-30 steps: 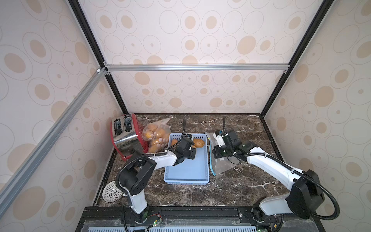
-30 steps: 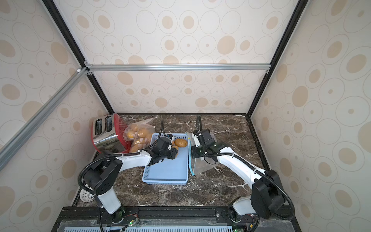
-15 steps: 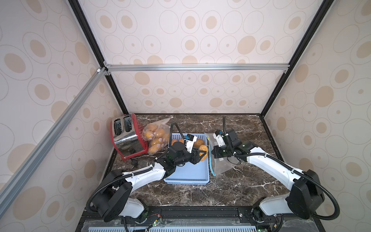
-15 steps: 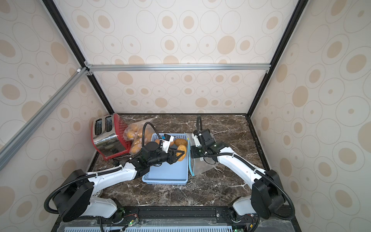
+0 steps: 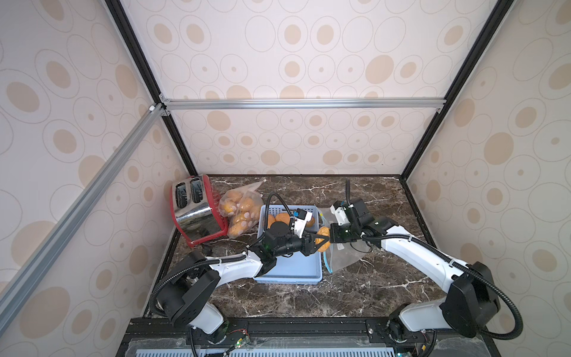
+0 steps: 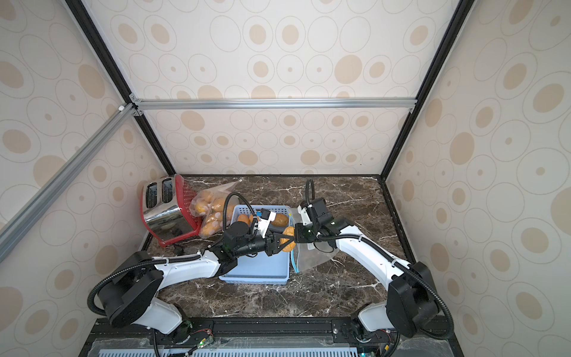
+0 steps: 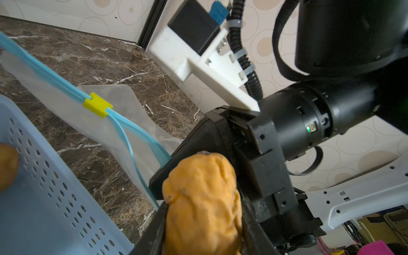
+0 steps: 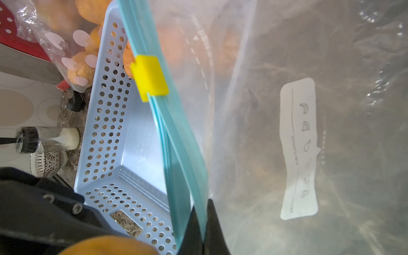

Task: Put the potatoes into a zipper bag and zip it
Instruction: Pick up the potato from the basket, then place the potato into the zipper food storage bag.

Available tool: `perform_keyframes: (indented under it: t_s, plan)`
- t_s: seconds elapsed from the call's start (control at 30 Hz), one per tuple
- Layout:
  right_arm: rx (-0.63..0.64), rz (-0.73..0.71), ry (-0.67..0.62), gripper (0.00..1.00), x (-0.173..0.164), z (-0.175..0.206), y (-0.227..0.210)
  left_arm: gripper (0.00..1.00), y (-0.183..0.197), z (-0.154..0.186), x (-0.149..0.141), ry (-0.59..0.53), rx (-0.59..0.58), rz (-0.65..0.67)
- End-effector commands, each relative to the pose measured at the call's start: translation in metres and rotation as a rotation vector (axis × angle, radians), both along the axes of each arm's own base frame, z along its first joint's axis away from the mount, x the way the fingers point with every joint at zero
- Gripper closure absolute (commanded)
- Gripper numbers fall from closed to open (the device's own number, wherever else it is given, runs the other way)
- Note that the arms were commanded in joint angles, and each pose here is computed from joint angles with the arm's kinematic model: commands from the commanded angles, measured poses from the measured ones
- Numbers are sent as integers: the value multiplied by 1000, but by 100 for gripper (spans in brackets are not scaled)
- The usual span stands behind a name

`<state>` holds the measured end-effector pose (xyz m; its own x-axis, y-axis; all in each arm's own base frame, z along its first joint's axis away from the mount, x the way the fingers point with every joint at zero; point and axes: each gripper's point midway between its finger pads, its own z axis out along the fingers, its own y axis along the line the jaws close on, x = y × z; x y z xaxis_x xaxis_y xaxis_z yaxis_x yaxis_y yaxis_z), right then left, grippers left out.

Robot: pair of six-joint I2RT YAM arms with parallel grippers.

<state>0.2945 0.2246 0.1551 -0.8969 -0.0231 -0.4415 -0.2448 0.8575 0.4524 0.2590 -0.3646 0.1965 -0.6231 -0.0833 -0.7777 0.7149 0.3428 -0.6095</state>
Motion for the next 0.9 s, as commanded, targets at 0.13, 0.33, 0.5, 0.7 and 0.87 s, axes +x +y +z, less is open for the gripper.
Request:
perform_keyframes:
  t_s: [0.13,0.33,0.5,0.7,0.87]
  plan:
    - [129,4,-17,100,-1,29,14,59,1,-25,8,29,99,71]
    - [160,6,1,100,-4,29,17,59,10,-48,14,39,204,114]
    - [181,5,9,100,-4,31,20,59,11,-53,14,49,218,113]
    - [219,17,43,100,-5,34,28,55,6,-51,14,53,243,92]
    - [256,22,49,100,-5,41,33,56,3,-51,13,49,277,74]
